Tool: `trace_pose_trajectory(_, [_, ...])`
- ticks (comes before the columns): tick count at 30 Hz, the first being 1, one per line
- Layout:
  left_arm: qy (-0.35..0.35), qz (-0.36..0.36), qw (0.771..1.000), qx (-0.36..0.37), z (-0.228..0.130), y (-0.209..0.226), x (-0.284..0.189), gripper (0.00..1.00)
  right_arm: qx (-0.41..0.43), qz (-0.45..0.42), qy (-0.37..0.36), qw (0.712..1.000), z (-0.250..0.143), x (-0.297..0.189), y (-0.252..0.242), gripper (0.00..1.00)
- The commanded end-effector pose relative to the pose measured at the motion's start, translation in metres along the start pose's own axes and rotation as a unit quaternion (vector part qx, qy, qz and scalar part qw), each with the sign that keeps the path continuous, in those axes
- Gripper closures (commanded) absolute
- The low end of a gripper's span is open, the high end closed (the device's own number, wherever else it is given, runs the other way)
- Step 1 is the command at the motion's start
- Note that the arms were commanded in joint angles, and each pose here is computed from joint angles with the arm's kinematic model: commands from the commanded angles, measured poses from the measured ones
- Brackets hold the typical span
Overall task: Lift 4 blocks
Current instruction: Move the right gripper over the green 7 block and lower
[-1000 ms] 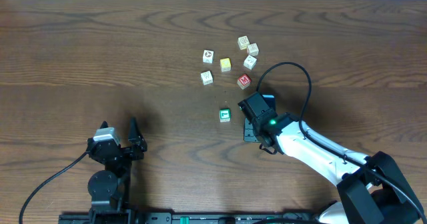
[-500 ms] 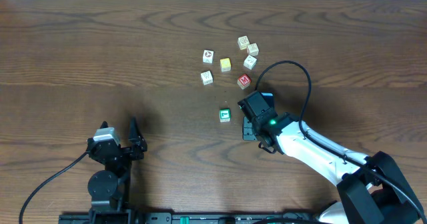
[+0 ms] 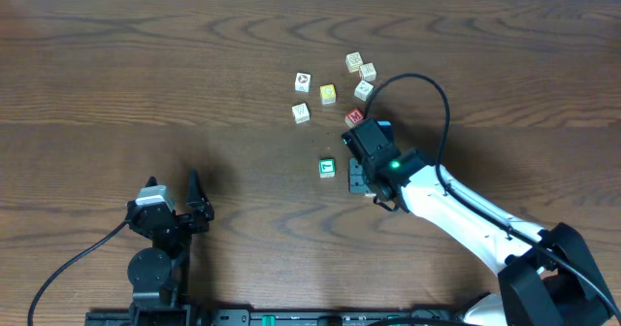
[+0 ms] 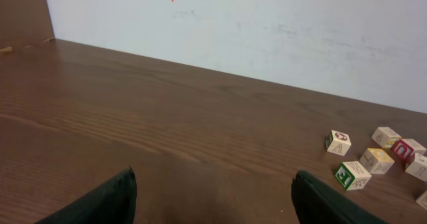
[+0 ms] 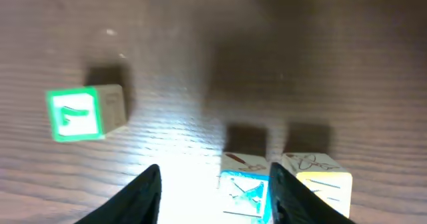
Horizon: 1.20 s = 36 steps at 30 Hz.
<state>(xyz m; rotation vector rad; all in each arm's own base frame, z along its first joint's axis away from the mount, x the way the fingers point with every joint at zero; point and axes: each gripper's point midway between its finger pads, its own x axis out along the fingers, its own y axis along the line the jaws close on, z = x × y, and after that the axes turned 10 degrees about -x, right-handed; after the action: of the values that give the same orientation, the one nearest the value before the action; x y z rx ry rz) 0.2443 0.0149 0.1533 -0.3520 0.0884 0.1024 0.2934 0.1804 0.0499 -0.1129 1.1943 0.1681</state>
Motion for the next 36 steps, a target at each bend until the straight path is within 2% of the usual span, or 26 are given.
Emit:
trace_pose_trajectory(1, [0.024,0.012,1.000,0.002,-0.016,0.007,0.001,0.25,-0.015,0.012,-0.022,1.000,0.017,-0.010,0.013,0.55])
trace_pose_trajectory(2, [0.024,0.012,1.000,0.002,-0.016,0.007,0.001,0.25,-0.023,0.027,-0.026,0.999,0.020,-0.011,0.019,0.53])
trace_pose_trajectory(4, [0.024,0.012,1.000,0.002,-0.016,0.007,0.001,0.25,-0.049,0.064,-0.029,0.996,0.023,-0.013,0.033,0.37])
trace_pose_trajectory(5, [0.024,0.012,1.000,0.002,-0.016,0.007,0.001,0.25,-0.054,0.078,-0.031,0.995,0.025,-0.014,0.038,0.33])
trace_pose_trajectory(10, [0.024,0.012,1.000,0.002,-0.016,0.007,0.001,0.25,-0.060,0.094,-0.055,0.992,0.036,-0.016,0.046,0.30])
trace_pose_trajectory(19, [0.024,0.012,1.000,0.002,-0.016,0.007,0.001,0.25,-0.069,0.107,-0.083,0.988,0.050,-0.010,0.056,0.33])
trace_pose_trajectory(24, [0.024,0.012,1.000,0.002,-0.016,0.007,0.001,0.25,-0.074,0.129,-0.053,0.987,0.045,0.013,0.070,0.34])
trace_pose_trajectory(27, [0.024,0.012,1.000,0.002,-0.016,0.007,0.001,0.25,-0.082,0.133,-0.033,0.987,0.043,0.028,0.081,0.39])
trace_pose_trajectory(36, [0.024,0.012,1.000,0.002,-0.016,0.007,0.001,0.25,-0.123,0.110,-0.030,0.986,0.035,0.031,0.105,0.43])
